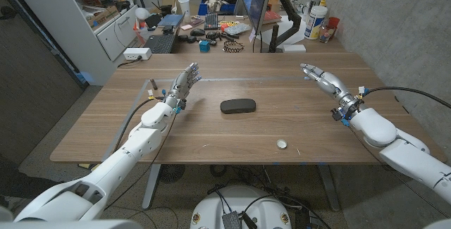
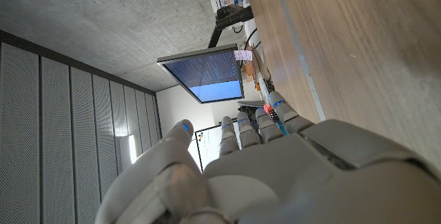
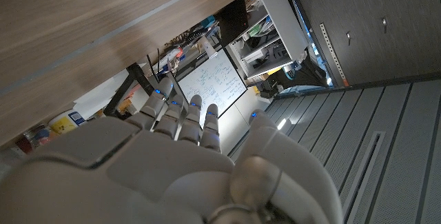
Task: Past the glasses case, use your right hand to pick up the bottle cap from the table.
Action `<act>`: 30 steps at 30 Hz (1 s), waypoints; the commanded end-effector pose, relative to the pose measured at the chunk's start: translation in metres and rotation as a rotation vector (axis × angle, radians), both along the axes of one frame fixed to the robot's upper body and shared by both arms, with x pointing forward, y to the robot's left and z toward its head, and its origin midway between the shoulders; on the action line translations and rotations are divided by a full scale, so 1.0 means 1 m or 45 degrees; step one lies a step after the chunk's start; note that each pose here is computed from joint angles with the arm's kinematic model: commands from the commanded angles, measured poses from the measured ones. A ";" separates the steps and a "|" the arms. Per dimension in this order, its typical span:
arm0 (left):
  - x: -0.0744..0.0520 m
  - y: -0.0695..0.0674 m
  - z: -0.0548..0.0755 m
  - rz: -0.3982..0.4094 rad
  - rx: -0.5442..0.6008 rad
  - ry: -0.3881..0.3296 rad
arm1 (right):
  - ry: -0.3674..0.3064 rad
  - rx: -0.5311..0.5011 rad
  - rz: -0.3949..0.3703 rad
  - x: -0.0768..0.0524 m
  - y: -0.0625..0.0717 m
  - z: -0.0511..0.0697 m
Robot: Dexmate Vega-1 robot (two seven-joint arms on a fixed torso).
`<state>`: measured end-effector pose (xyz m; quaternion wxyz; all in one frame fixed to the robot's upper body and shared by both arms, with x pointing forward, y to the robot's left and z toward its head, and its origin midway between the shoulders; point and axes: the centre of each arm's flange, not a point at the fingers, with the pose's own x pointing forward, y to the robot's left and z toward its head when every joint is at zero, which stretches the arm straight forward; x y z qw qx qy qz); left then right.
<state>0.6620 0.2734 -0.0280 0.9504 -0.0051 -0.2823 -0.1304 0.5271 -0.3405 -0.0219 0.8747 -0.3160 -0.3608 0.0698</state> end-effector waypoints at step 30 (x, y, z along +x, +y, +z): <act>0.004 -0.010 0.009 -0.039 0.041 -0.013 | -0.134 -0.590 -0.206 -0.085 0.012 0.011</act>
